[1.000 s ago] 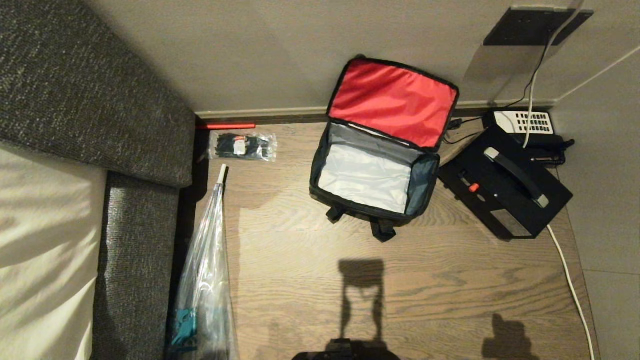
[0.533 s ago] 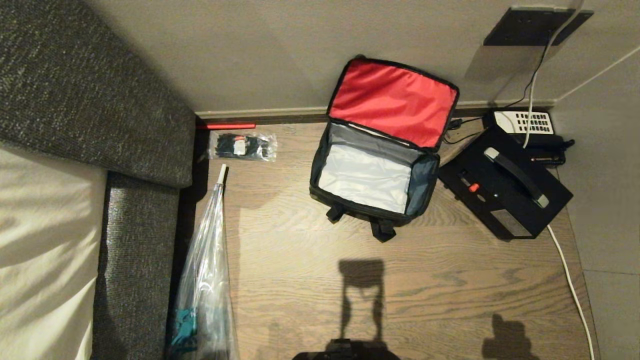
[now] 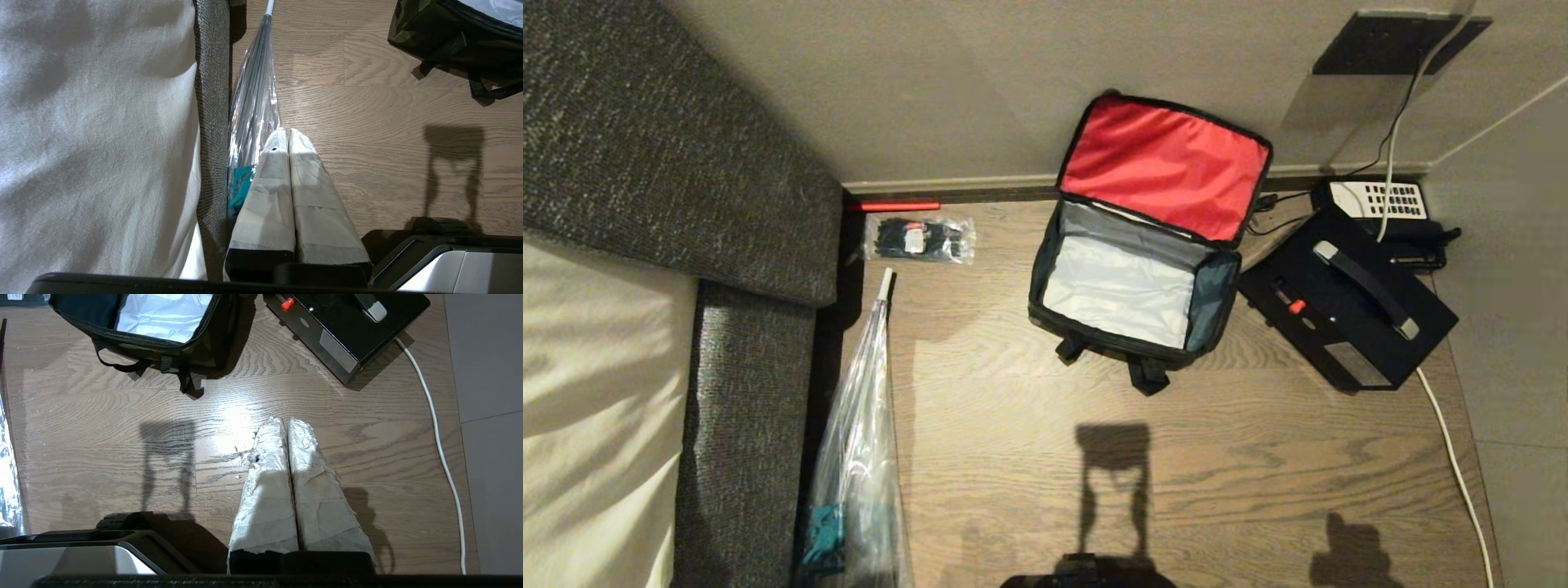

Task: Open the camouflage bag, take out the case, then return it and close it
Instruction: Grip the handle again

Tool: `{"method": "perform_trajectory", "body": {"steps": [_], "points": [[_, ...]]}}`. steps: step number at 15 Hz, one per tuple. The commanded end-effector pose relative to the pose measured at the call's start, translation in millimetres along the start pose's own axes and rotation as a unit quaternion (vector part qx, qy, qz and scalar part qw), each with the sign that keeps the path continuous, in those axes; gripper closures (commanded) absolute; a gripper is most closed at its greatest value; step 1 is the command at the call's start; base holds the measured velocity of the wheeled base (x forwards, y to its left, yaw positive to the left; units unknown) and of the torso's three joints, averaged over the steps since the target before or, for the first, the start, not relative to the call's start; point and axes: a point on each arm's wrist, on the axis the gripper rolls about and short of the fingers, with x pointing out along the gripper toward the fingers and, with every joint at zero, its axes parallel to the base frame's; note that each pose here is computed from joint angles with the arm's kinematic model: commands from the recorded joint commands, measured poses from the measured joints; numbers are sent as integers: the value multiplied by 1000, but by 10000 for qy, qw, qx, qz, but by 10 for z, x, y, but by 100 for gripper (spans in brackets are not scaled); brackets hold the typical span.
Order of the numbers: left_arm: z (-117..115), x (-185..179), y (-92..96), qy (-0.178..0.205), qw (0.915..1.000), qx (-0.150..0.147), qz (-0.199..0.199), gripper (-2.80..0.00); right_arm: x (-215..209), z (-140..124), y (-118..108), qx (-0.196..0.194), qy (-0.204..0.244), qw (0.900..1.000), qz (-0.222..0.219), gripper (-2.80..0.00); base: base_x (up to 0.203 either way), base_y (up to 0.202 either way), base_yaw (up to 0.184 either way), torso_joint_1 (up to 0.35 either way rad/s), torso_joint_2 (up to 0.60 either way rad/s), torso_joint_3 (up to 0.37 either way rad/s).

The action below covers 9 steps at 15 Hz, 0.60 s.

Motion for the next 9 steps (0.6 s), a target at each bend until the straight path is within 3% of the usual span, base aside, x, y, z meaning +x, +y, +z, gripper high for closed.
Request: {"method": "perform_trajectory", "body": {"steps": [1, 9], "points": [[0, 0, 0, 0, 10000, 2, 3, 0, -12, -39, -3, 4, -76, 10000, 6, 0, 0, 0, 0, 0, 0, 0], [0, 0, 0, -1, 10000, 2, 3, 0, -12, -39, -3, 4, -76, 10000, 6, 0, 0, 0, 0, 0, 0, 0]]}}
